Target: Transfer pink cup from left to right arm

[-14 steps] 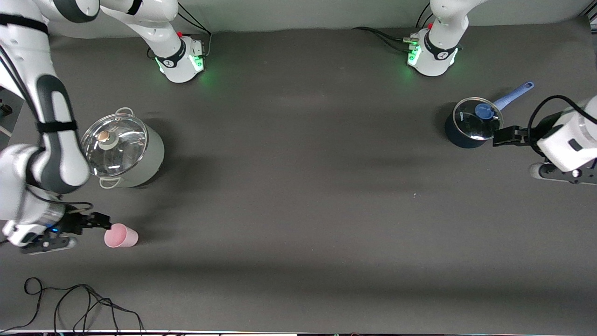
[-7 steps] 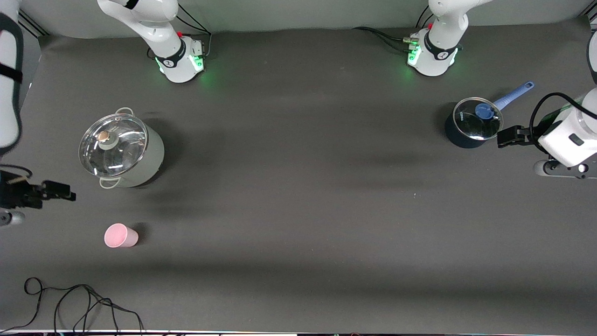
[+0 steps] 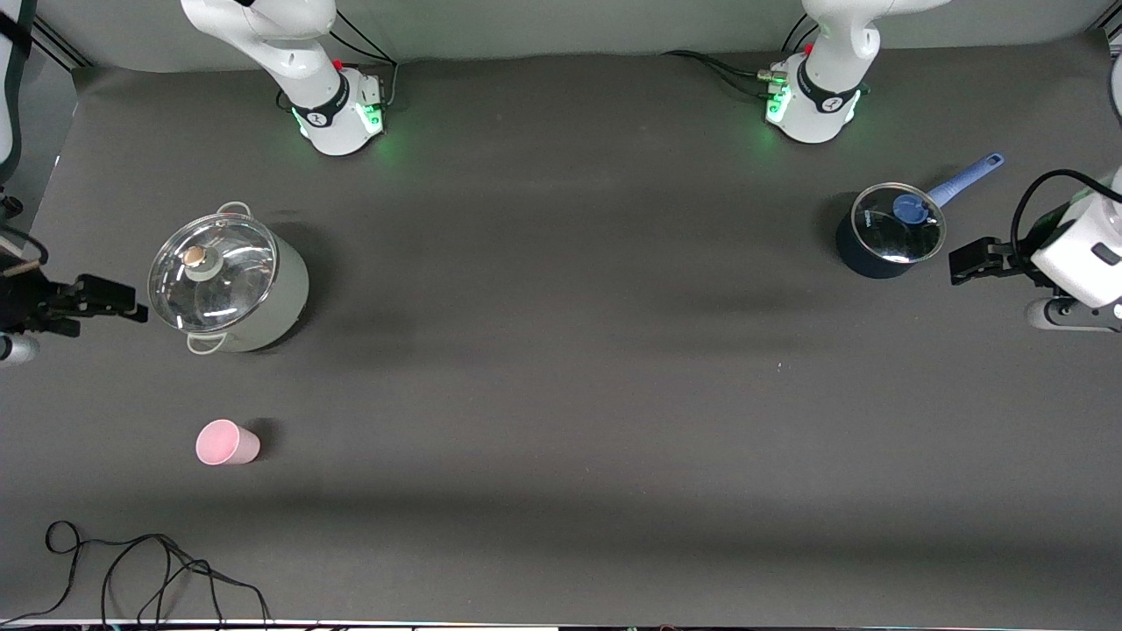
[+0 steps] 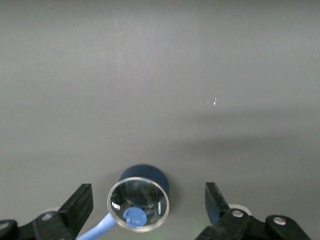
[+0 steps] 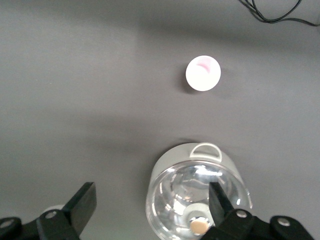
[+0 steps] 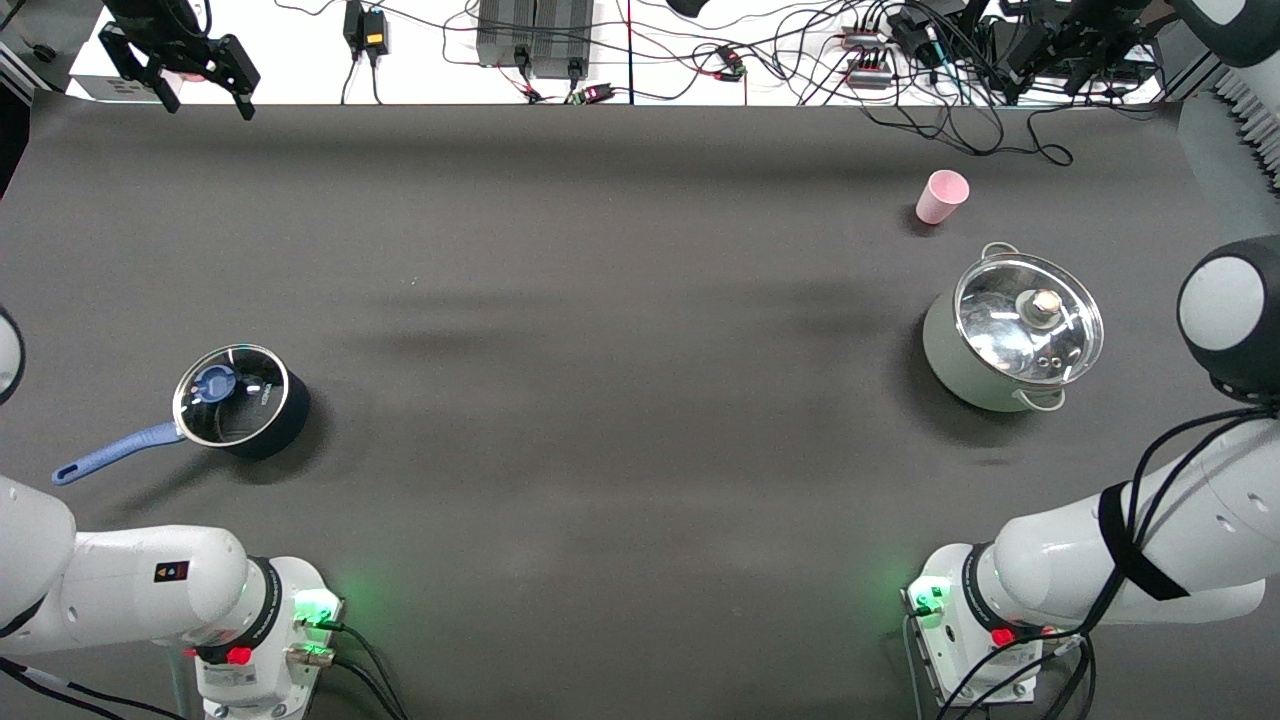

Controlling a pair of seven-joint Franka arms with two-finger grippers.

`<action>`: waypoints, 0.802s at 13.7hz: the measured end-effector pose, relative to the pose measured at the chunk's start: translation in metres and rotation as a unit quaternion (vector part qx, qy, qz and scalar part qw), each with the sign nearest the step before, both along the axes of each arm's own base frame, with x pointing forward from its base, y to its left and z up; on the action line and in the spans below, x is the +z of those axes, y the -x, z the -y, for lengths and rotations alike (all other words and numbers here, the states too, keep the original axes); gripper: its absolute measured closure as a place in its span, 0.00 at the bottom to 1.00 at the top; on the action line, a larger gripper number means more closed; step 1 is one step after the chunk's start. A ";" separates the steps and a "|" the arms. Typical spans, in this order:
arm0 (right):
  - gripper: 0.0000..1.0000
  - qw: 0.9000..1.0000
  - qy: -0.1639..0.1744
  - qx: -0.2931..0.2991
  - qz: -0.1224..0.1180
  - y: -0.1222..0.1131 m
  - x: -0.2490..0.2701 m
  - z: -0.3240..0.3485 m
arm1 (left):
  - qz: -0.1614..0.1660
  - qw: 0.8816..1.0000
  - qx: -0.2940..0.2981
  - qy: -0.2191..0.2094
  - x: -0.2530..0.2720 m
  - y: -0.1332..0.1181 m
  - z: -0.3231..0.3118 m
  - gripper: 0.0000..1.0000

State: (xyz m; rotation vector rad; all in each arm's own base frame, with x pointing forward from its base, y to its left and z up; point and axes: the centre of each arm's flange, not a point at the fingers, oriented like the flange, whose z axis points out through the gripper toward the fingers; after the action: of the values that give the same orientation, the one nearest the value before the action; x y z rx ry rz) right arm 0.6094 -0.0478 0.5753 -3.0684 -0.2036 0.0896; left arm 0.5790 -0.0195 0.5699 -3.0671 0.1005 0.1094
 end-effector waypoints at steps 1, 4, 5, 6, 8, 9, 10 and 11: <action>0.00 1.000 0.002 -0.005 0.000 0.005 0.006 -0.004 | 0.006 1.000 -0.001 -0.002 -0.004 0.007 0.001 0.00; 0.00 0.999 0.028 -0.015 0.001 0.021 0.015 -0.003 | 0.016 1.000 -0.005 -0.003 -0.005 0.019 0.005 0.00; 0.01 0.999 0.032 -0.017 0.000 0.026 0.015 -0.004 | 0.017 1.000 -0.008 -0.003 -0.003 0.020 0.008 0.00; 0.00 0.999 0.034 -0.018 0.001 0.029 0.013 -0.003 | 0.017 1.000 -0.009 -0.003 -0.004 0.020 0.010 0.00; 0.00 0.999 0.034 -0.020 0.010 0.037 0.005 -0.002 | 0.015 1.000 -0.007 -0.003 -0.005 0.019 0.007 0.00; 0.00 0.999 0.034 -0.020 0.013 0.042 0.001 -0.002 | 0.014 1.000 -0.006 -0.003 -0.006 0.019 0.005 0.00; 0.00 0.999 0.034 -0.021 0.014 0.046 -0.002 -0.002 | 0.013 1.000 -0.004 -0.003 -0.008 0.018 0.003 0.00; 0.00 0.999 0.034 -0.022 0.017 0.050 -0.002 -0.002 | 0.012 1.000 -0.003 -0.003 -0.009 0.017 0.001 0.00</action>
State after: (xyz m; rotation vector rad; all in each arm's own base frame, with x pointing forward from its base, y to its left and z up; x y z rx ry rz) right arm 0.5592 -0.0459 0.5733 -3.1412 -0.1367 0.0439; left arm 0.5619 -0.0209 0.5609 -3.0611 0.1088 0.0729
